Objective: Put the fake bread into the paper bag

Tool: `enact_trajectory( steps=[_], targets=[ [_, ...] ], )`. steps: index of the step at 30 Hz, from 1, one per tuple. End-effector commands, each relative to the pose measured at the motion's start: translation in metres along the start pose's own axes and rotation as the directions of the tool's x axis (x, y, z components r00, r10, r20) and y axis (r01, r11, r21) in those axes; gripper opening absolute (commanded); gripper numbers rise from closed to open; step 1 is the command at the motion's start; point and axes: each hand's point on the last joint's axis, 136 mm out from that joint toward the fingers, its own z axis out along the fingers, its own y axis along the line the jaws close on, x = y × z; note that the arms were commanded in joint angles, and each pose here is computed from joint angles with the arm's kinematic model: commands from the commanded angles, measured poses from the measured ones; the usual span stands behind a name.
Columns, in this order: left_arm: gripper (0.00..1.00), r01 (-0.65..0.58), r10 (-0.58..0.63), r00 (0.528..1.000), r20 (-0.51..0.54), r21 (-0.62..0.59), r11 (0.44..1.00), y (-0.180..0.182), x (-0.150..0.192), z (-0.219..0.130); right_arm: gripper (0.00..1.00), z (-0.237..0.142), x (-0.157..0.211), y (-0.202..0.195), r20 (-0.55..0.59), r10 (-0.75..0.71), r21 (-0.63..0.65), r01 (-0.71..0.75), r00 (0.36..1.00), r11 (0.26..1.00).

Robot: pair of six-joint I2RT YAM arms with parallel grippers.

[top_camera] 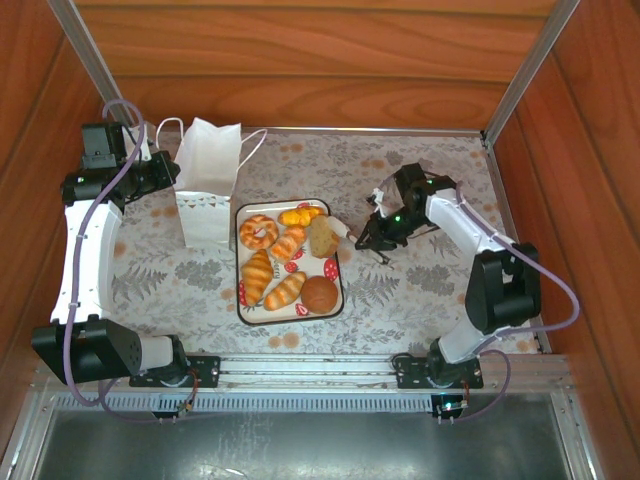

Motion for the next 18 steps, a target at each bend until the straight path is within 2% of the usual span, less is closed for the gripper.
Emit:
enact_trajectory(
  steps=[1, 10, 15, 18],
  targets=[
    [0.00, -0.020, 0.020, 1.000, 0.009, 0.011, 1.000, -0.003, 0.000, -0.001, 0.12, -0.010, 0.007, 0.013, 0.021, -0.025, -0.007, 0.025, 0.999, 1.000],
    [0.00, -0.014, 0.014, 1.000, 0.009, 0.007, 1.000, -0.002, 0.002, 0.000, 0.11, -0.057, 0.004, 0.057, 0.169, -0.127, -0.009, 0.131, 0.977, 0.991],
    [0.00, -0.011, 0.011, 1.000, 0.012, 0.007, 1.000, -0.002, 0.002, -0.001, 0.11, -0.097, -0.008, 0.098, 0.295, -0.218, -0.007, 0.230, 0.930, 0.973],
    [0.00, -0.010, 0.010, 1.000, 0.010, 0.002, 1.000, -0.001, 0.002, 0.001, 0.11, -0.127, -0.023, 0.124, 0.384, -0.290, 0.033, 0.301, 0.876, 0.953]
  ],
)
